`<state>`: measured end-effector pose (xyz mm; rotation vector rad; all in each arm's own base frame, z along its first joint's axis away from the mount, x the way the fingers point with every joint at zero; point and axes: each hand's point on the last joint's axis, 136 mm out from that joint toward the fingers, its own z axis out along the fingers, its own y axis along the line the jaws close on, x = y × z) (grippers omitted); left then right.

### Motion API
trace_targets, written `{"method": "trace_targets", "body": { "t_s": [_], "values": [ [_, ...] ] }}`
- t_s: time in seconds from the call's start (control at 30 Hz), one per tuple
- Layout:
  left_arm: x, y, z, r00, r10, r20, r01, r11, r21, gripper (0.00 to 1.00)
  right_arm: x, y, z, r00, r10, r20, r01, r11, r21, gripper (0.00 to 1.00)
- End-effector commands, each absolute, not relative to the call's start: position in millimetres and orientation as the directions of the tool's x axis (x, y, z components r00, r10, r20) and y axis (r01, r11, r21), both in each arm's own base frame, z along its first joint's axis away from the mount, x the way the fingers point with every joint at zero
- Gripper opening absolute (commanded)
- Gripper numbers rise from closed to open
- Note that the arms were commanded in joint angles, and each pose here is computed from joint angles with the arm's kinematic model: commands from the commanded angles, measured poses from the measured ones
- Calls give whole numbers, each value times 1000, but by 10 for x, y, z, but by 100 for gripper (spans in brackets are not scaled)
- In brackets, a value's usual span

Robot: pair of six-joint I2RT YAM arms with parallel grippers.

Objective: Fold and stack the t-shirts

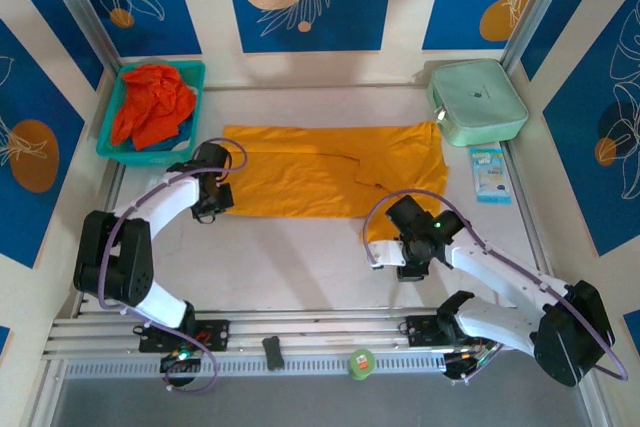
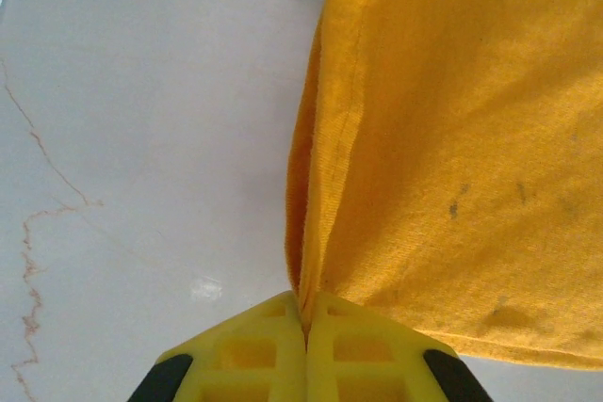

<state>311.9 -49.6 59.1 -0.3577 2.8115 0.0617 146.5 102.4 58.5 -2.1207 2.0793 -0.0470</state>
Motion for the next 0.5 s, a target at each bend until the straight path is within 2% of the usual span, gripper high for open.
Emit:
{"method": "trace_targets", "body": {
  "t_s": [0.0,0.47],
  "values": [
    [3038,-444,591,-930,-211,-300,-234,971,41,0,1566,1075,550,53,-991,-119,-985,-33,-168,50],
    [3090,-472,699,-900,-254,-356,-267,964,-12,0,1631,868,212,18,-999,33,-999,-19,-46,48]
  ]
}}
